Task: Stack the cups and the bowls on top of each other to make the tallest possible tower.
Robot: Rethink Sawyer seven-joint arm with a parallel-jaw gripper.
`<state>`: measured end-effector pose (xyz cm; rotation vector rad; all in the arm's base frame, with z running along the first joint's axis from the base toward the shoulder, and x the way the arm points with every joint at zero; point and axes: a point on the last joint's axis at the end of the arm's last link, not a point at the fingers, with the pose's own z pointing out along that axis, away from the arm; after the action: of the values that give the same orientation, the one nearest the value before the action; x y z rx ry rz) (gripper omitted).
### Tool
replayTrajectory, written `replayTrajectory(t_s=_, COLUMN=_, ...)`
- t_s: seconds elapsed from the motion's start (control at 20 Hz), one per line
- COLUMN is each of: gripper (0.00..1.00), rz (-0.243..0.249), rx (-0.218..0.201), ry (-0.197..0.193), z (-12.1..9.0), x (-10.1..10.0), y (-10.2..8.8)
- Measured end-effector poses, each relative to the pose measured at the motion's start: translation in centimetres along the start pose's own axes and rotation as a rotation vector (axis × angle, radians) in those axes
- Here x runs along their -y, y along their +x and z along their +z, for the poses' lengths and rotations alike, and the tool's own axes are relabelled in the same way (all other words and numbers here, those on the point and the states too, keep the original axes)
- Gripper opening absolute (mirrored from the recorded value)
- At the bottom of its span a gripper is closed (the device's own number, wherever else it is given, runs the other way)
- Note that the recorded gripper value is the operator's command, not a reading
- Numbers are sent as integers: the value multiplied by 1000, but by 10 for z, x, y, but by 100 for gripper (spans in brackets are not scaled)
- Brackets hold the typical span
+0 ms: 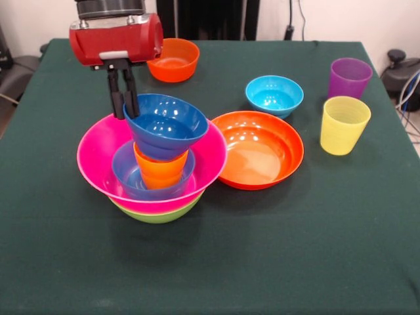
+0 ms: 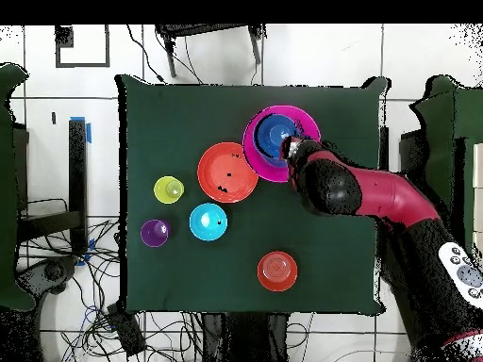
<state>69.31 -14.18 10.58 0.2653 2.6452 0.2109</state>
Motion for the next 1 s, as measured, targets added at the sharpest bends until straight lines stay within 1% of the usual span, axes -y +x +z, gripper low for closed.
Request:
replayTrajectory(t_s=0.25, gripper=0, rz=13, rx=7, ry=1, z=3, x=7, y=-4)
replayTrajectory(t_s=0.75, gripper=0, rz=13, rx=6, ry=0, z=4, x=7, y=-3)
replayTrajectory(t_s=1.0, gripper=0, rz=-17, rx=6, ry=7, z=6, x=7, y=1)
